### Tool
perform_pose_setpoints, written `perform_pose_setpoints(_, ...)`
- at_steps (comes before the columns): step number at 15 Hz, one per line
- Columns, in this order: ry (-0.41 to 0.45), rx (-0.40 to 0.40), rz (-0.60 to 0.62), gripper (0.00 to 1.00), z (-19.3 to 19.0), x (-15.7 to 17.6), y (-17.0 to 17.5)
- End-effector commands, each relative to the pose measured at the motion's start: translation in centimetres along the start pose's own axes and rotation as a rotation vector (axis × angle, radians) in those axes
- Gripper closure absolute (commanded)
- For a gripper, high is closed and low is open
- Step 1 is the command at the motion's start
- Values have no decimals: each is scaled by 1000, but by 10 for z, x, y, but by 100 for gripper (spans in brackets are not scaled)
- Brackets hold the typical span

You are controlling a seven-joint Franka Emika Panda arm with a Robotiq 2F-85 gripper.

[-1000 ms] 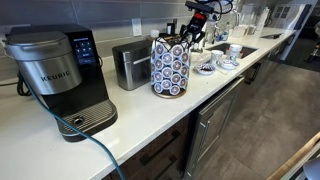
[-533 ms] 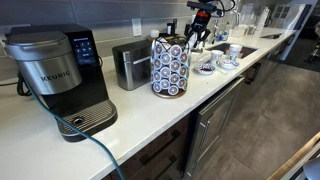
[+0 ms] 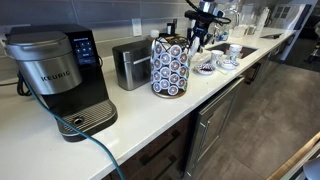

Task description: Remove the bottle from the bottle holder and put it on the table

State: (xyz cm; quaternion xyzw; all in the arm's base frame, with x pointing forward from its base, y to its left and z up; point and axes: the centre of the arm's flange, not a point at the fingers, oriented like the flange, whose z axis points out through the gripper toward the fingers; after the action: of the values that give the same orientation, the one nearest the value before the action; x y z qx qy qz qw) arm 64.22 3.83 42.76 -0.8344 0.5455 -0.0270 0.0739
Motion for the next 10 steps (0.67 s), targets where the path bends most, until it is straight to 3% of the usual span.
perform_pose_setpoints(1, 122, -37, -27, 71, 8, -22, 33)
perform_pose_setpoints(10, 344, -68, -108, 71, 31, -33, 73)
